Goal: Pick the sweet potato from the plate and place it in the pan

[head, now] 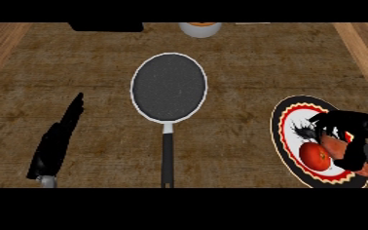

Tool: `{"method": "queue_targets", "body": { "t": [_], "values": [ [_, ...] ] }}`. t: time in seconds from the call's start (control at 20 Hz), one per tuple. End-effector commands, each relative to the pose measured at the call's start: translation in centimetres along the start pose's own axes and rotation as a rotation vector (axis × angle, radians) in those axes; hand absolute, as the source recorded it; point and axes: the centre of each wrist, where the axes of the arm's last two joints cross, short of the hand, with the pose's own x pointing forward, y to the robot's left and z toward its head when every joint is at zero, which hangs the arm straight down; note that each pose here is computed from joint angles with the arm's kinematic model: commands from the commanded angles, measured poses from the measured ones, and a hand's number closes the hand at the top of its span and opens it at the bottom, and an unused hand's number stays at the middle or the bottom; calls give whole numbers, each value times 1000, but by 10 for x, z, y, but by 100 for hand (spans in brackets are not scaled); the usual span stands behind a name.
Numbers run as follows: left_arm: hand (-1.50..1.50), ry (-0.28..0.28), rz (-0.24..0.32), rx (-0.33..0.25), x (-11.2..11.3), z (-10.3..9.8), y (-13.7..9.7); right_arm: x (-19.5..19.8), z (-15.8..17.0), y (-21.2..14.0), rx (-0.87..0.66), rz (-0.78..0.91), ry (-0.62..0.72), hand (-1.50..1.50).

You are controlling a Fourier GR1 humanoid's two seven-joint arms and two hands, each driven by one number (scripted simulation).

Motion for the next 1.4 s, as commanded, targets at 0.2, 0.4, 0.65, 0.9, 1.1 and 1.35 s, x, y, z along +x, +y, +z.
{"method": "queue_targets", "body": {
  "t": [0.2, 0.4, 0.65, 0.9, 1.1, 1.35],
  "values": [
    [0, 3, -3, -12, 2, -1, 7, 101, -37, -32, -314, -96, 77, 150],
    [0, -11, -16, 0, 15, -7, 3, 106, -14, -47, -625, -35, 78, 150],
    [0, -8, -5, -9, 3, 4, 4, 122, 21, -79, -1014, 31, -116, 150],
    [0, 2, -6, -15, 9, -8, 2, 175, 38, -98, -1184, 69, -318, 150],
    [0, -23, 7, -5, 14, 7, -5, 206, 28, -98, -1190, 33, -412, 150],
    [0, -24, -13, -11, 4, -3, 7, 277, 19, -114, -1085, -56, -498, 150]
  ]
}}
